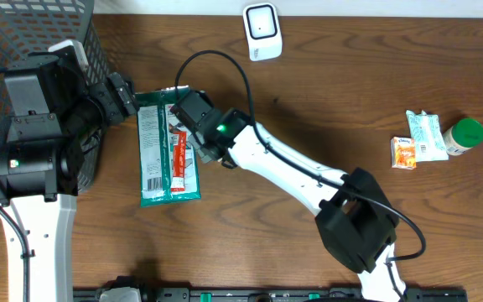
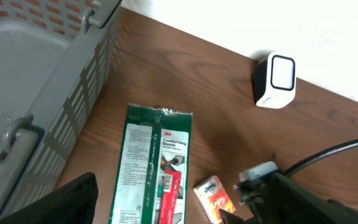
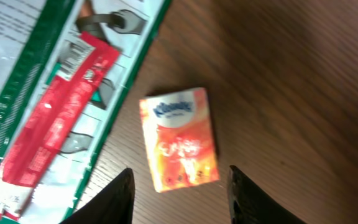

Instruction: Scan the item barcode

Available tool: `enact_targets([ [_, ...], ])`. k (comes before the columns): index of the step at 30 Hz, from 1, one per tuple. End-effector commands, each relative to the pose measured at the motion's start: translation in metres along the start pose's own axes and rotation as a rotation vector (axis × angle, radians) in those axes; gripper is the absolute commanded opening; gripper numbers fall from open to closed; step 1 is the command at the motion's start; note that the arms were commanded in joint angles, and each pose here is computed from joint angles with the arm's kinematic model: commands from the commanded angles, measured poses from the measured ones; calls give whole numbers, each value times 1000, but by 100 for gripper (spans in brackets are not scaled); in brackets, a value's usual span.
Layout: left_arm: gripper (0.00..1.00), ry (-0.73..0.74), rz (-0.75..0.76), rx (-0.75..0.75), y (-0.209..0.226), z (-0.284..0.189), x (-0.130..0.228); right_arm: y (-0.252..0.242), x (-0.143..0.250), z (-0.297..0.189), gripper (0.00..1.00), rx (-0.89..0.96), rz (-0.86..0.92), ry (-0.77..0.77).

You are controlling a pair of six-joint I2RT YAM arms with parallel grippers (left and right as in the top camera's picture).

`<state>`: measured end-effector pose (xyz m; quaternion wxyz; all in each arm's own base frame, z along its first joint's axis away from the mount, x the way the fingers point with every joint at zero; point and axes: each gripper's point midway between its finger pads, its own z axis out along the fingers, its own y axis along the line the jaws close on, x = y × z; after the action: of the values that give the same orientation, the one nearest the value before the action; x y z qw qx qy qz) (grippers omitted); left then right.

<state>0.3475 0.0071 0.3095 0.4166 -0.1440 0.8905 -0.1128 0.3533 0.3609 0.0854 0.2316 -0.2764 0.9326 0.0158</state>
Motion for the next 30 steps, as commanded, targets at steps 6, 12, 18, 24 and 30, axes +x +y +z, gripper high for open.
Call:
enact_targets([
  [6,87,-6,10,4,0,-2,-2,12,13,36,40,56,-67,31],
  [12,87,-6,10,4,0,-2,-2,12,12,41,33,62,-70,24],
  [18,87,-6,10,4,0,-2,-2,15,13,48,33,60,-71,21],
  [24,87,-6,10,4,0,-2,-2,18,27,69,33,71,-86,61],
  [30,87,-6,10,4,0,-2,-2,19,35,78,22,79,-96,86],
])
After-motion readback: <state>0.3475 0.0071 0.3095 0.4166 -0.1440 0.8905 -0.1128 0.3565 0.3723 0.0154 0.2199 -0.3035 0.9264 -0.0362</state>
